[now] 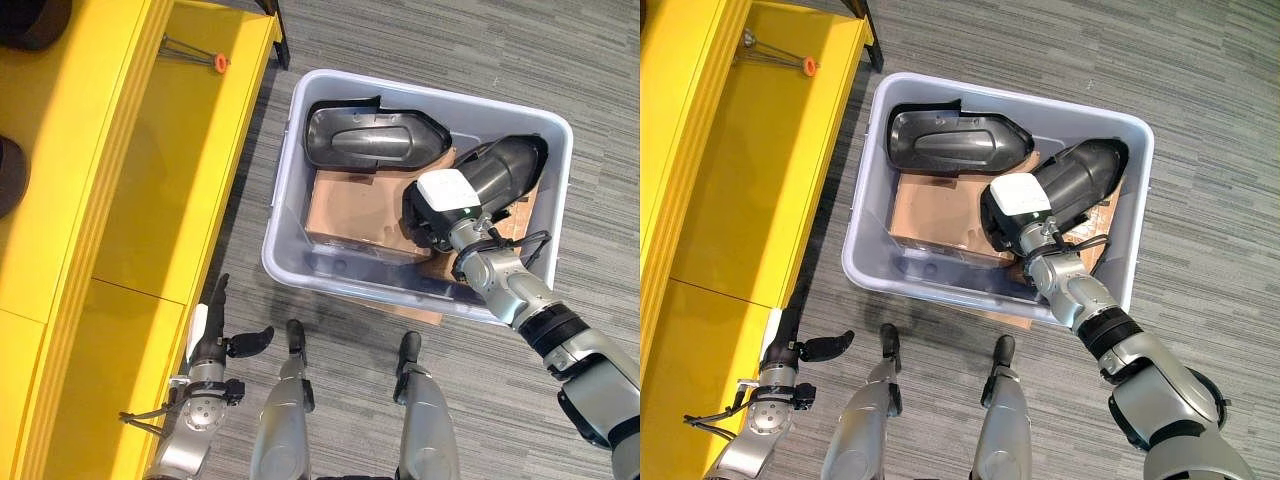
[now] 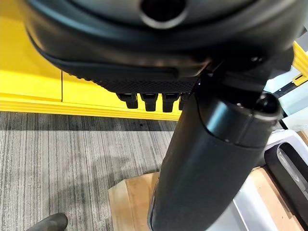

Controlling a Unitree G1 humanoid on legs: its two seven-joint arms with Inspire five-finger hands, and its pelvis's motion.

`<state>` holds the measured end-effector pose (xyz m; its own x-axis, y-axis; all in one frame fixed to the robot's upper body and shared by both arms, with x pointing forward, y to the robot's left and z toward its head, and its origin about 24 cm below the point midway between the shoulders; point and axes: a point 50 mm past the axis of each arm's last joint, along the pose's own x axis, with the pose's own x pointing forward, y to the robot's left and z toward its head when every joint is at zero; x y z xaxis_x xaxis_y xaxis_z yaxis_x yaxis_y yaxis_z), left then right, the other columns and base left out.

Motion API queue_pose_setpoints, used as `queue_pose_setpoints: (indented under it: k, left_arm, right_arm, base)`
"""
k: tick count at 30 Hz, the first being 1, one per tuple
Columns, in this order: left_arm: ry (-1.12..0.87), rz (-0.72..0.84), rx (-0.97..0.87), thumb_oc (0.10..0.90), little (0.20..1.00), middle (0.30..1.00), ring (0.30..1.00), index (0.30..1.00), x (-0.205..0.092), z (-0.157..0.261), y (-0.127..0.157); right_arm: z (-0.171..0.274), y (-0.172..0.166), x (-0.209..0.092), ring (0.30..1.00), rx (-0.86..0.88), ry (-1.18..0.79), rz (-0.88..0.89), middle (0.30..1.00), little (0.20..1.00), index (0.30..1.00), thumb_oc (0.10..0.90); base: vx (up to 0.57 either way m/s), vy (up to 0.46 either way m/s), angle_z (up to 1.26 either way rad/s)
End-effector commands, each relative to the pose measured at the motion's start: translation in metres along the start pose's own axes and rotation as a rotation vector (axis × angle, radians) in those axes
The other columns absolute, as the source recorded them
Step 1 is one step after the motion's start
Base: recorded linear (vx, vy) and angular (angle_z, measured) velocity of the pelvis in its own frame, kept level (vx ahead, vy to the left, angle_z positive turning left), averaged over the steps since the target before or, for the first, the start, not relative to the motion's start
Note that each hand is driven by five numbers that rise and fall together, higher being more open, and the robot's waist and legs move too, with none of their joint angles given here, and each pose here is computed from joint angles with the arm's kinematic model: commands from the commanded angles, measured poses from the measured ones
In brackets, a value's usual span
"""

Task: Move parts from the plastic box to the shelf.

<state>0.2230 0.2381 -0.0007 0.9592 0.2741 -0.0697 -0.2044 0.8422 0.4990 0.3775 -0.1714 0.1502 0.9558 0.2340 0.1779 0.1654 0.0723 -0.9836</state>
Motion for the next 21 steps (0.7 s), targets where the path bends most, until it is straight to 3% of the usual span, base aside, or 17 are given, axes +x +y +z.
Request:
queue_pose_setpoints:
  k: [1,3,4,5,6,21]
  left_arm:
    - [-0.146,0.066,0.007,0.9,1.0,1.0,1.0,1.0,0.001,0.021,0.017]
    - [-0.15,0.065,0.002,0.9,1.0,1.0,1.0,1.0,0.001,0.022,0.017]
    - [-0.147,0.064,0.003,0.9,1.0,1.0,1.0,1.0,0.001,0.021,0.017]
    - [-0.147,0.064,0.003,0.9,1.0,1.0,1.0,1.0,0.001,0.021,0.017]
    - [-0.144,0.06,0.003,0.9,1.0,1.0,1.0,1.0,0.001,0.021,0.016]
    - [-0.129,0.049,0.01,0.9,1.0,1.0,1.0,1.0,0.002,0.018,0.014]
  right_arm:
    - [-0.01,-0.06,0.019,0.3,-0.007,0.037,-0.249,0.3,0.3,0.3,0.4]
    - [-0.019,-0.061,0.019,0.3,-0.003,0.08,-0.251,0.3,0.3,0.3,0.4]
    - [-0.024,-0.06,0.019,0.602,0.002,0.102,-0.253,0.602,0.602,0.602,0.616]
    - [-0.024,-0.06,0.019,0.627,0.002,0.102,-0.253,0.627,0.627,0.627,0.633]
    - [-0.027,-0.062,0.02,1.0,0.016,0.121,-0.26,1.0,1.0,1.0,0.9]
    - [-0.038,-0.069,0.017,1.0,0.079,0.179,-0.316,1.0,1.0,1.0,0.9]
  base:
    - [0.0,0.0,0.0]
    - [0.0,0.0,0.0]
    - [0.0,0.0,0.0]
    - [0.0,0.0,0.0]
    - [0.0,0.0,0.0]
    - [0.0,0.0,0.0]
